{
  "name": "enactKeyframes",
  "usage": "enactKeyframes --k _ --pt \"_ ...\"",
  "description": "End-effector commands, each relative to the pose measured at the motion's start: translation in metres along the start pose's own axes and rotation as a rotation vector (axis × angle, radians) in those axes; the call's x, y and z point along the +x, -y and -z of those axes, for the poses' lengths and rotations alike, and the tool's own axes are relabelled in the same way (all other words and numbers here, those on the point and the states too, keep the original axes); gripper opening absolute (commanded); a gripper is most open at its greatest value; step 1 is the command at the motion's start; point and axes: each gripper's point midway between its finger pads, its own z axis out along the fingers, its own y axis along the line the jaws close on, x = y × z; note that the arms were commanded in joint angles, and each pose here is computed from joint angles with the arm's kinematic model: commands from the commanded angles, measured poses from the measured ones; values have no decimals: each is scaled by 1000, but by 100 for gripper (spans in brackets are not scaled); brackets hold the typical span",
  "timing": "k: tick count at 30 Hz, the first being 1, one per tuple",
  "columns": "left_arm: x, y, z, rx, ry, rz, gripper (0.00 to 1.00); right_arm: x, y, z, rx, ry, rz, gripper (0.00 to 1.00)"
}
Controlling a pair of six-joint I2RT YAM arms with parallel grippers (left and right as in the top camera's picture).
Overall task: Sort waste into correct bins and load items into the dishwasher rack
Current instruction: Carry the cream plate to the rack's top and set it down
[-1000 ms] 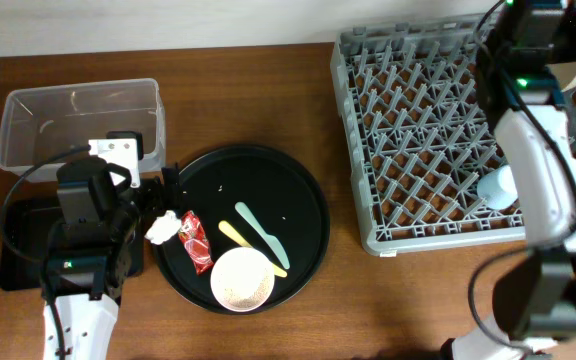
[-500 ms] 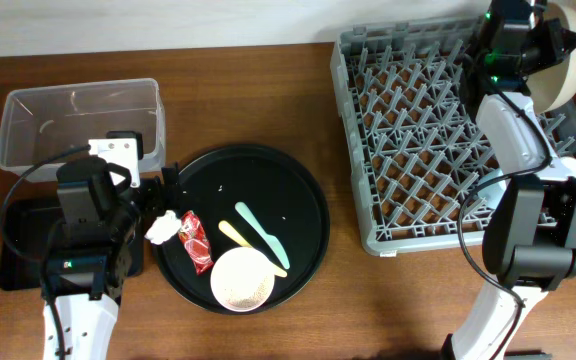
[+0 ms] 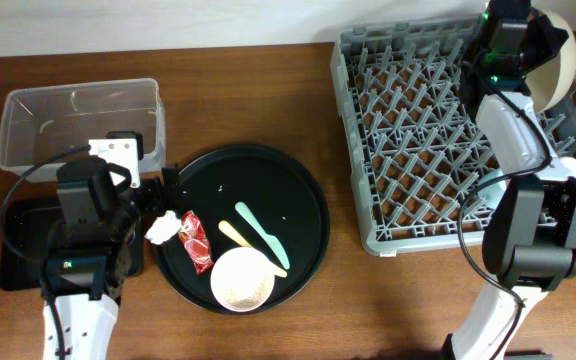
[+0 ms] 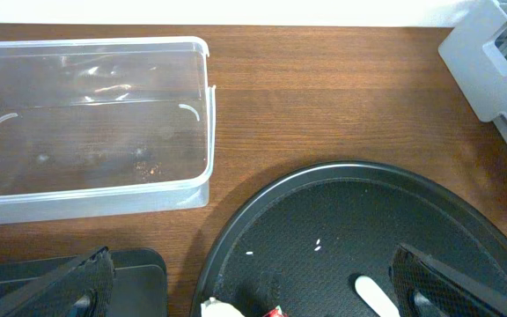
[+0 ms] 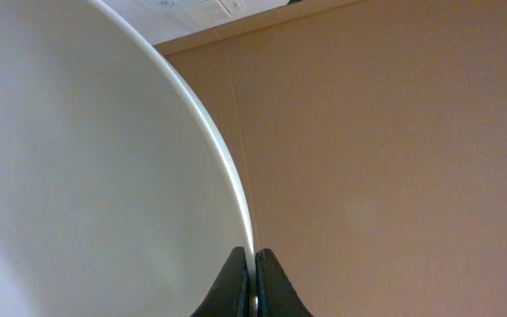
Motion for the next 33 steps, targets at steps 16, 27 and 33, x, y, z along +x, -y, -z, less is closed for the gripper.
enactKeyframes --k 16,27,33 --pt "-10 -2 4 -10 23 -16 99 -42 -17 45 -35 116 18 59" --pt "-10 -2 4 -10 23 -16 99 -52 42 84 85 117 -188 78" --pt "-10 -2 4 -10 23 -16 99 -45 44 93 97 67 -154 83"
